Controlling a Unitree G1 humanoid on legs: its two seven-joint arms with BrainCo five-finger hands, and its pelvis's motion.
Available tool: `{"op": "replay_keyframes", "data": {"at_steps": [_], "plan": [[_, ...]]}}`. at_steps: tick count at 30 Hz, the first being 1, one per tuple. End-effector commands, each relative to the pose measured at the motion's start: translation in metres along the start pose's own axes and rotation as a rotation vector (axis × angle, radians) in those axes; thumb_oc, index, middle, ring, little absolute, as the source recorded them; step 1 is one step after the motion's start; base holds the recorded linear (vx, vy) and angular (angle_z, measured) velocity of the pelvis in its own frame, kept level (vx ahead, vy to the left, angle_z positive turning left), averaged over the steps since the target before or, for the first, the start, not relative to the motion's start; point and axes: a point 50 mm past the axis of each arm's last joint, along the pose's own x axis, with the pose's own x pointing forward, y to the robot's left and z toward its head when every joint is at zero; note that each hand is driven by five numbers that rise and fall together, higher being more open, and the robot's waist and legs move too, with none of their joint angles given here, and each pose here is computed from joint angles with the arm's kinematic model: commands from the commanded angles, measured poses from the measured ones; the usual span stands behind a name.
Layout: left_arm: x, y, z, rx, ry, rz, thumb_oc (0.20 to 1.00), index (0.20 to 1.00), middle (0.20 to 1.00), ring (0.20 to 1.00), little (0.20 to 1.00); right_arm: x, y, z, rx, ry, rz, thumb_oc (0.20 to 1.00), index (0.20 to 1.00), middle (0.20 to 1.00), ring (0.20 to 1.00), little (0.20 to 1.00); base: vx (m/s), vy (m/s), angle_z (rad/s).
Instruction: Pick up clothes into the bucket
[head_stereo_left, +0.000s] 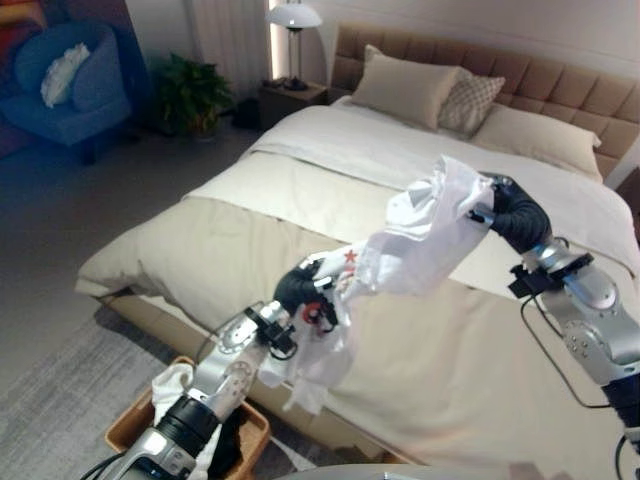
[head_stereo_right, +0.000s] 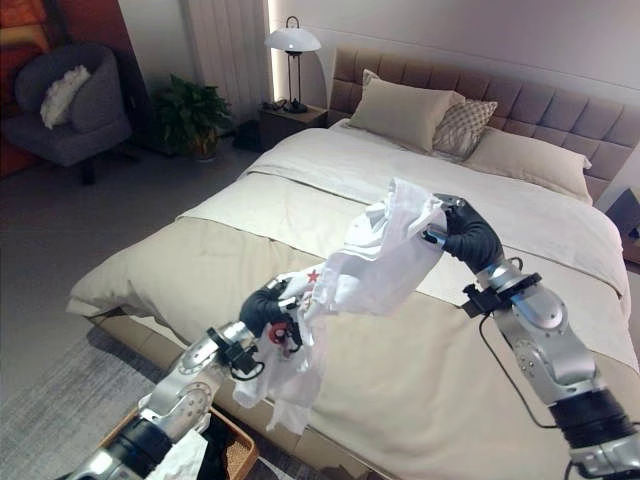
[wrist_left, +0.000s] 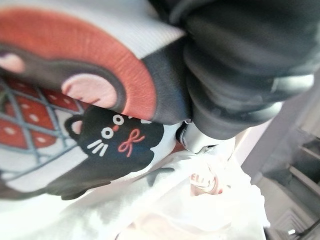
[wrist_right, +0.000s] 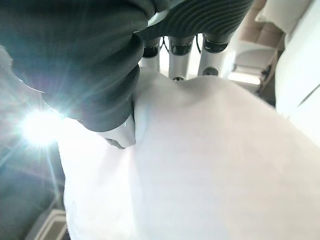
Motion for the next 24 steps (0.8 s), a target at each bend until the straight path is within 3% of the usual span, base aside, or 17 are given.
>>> {"op": "replay_keyframes", "data": {"at_steps": [1,5,7,11,12,13,18,24], "plan": [[-0.033,0.046,0.03,0.2,-0.104,0.268,0.2,0.2,0.2,0.2,0.2,-0.013,-0.049,0.031,-0.16,-0.154,-0.304,0.2,0.2,0.2,0.2,0.2,0.0,0.009,0.04],[-0.032,0.045,0.047,0.267,-0.195,0.324,0.2,0.2,0.2,0.2,0.2,-0.02,-0.033,0.003,-0.17,-0.022,-0.245,0.2,0.2,0.2,0.2,0.2,0.0,0.0,0.0],[-0.028,0.042,0.057,0.299,-0.248,0.324,0.2,0.2,0.2,0.2,0.2,-0.021,-0.018,-0.027,-0.278,0.154,-0.144,0.2,0.2,0.2,0.2,0.2,0.0,0.0,0.0],[-0.021,0.039,0.063,0.318,-0.282,0.317,0.2,0.2,0.2,0.2,0.2,-0.017,0.006,-0.054,-0.312,0.263,-0.006,0.2,0.2,0.2,0.2,0.2,0.0,0.0,0.0],[-0.019,0.038,0.063,0.315,-0.292,0.32,0.2,0.2,0.2,0.2,0.2,-0.015,0.014,-0.061,-0.303,0.274,0.016,0.809,0.809,0.809,0.809,0.809,0.0,0.0,0.0],[-0.018,0.037,0.063,0.313,-0.296,0.323,0.2,0.2,0.2,0.2,0.2,-0.014,0.021,-0.066,-0.294,0.284,0.029,1.0,1.0,1.0,1.0,1.0,0.0,0.0,0.0],[-0.017,0.039,0.064,0.336,-0.307,0.363,0.2,0.2,0.2,0.2,0.2,-0.016,0.044,-0.091,-0.246,0.342,0.033,1.0,1.0,1.0,1.0,1.0,0.0,0.002,0.01],[-0.024,0.043,0.067,0.332,-0.333,0.434,0.2,0.2,0.2,0.2,0.2,-0.036,0.041,-0.11,-0.219,0.431,-0.082,1.0,1.0,1.0,1.0,1.0,0.0,0.006,0.08]]}}
